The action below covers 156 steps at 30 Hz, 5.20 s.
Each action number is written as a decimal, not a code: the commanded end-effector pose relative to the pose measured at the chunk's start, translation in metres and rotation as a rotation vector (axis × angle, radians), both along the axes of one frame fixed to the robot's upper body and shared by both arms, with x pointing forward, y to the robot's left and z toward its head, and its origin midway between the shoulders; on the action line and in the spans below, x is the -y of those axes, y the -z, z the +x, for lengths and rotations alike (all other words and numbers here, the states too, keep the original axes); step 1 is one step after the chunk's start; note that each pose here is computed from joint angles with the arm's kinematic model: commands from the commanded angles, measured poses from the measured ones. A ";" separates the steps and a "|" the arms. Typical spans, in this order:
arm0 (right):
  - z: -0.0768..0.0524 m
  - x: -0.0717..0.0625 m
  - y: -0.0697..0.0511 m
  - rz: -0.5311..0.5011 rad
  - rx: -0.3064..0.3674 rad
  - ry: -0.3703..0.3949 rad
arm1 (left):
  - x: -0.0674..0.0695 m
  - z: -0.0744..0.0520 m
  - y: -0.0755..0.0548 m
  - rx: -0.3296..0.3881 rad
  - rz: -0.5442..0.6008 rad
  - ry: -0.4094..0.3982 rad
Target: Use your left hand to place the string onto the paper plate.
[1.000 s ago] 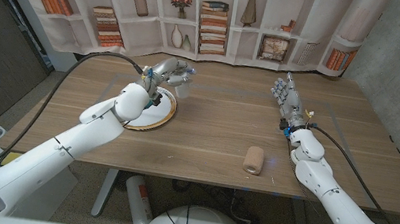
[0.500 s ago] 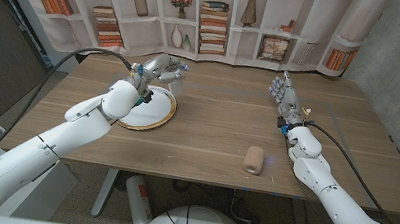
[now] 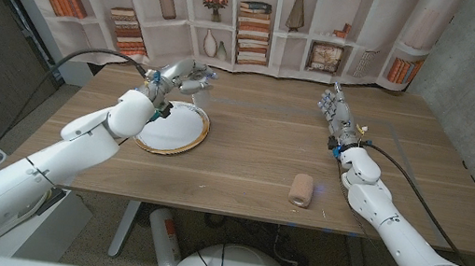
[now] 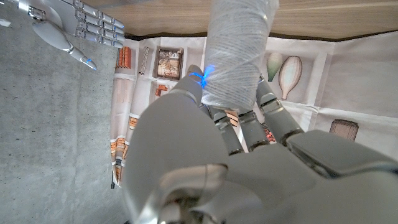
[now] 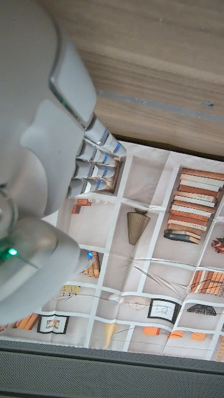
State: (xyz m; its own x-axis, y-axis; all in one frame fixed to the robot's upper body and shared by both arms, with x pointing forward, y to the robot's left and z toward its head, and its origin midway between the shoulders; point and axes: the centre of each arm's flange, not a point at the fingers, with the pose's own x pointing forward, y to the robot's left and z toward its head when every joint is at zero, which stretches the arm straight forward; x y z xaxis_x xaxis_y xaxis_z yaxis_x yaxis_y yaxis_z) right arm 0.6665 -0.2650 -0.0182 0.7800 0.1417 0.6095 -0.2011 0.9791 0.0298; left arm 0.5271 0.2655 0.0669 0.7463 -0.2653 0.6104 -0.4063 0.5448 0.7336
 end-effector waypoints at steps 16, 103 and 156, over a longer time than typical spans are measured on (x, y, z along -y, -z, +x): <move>0.003 -0.005 -0.003 -0.005 0.003 -0.018 | -0.036 -0.023 0.001 0.021 0.010 -0.050; 0.012 -0.011 -0.015 -0.021 0.010 -0.016 | -0.069 0.055 0.060 -0.118 -0.062 -0.156; 0.023 -0.015 -0.011 -0.025 -0.005 -0.032 | -0.066 0.060 0.084 -0.155 -0.066 -0.201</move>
